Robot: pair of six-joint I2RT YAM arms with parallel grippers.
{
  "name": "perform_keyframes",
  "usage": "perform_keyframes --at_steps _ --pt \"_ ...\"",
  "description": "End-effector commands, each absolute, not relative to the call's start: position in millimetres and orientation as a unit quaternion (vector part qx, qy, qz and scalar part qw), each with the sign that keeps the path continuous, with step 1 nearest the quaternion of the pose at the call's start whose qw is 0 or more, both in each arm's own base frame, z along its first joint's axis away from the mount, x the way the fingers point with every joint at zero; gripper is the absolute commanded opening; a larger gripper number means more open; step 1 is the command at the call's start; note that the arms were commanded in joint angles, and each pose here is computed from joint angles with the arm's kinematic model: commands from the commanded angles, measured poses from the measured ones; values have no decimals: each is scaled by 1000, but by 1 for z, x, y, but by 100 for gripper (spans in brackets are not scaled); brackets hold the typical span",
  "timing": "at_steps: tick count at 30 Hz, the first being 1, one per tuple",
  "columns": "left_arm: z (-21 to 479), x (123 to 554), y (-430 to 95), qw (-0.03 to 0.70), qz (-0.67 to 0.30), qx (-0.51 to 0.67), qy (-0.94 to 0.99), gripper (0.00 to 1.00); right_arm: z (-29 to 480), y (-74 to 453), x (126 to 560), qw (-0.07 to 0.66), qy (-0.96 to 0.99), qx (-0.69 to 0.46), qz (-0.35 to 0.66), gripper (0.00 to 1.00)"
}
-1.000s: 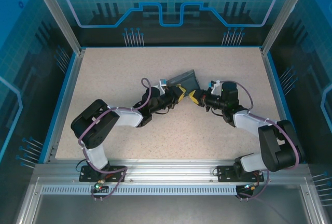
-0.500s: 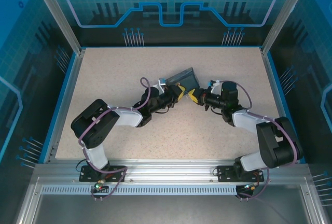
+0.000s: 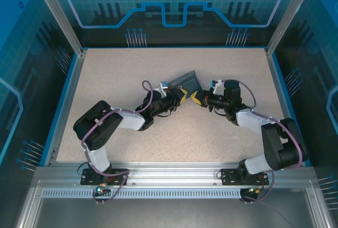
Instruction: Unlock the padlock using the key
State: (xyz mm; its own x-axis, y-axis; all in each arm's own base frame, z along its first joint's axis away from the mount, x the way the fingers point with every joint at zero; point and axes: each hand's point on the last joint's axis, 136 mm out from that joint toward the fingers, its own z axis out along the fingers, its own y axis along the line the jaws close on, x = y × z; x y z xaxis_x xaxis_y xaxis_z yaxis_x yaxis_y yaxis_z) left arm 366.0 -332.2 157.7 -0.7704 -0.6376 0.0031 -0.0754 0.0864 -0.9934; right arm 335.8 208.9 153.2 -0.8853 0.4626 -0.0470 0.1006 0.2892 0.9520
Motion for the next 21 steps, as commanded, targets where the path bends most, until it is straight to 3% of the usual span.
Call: perform_keyframes --at_steps 1,12,21 --pt "191 341 -352 201 -681 -183 680 0 154 200 347 200 798 154 547 0" --pt "190 342 -352 200 -680 -183 682 0 173 215 353 165 756 171 610 0" --pt "192 348 -346 215 -675 -201 677 0 185 223 327 169 773 148 593 0"
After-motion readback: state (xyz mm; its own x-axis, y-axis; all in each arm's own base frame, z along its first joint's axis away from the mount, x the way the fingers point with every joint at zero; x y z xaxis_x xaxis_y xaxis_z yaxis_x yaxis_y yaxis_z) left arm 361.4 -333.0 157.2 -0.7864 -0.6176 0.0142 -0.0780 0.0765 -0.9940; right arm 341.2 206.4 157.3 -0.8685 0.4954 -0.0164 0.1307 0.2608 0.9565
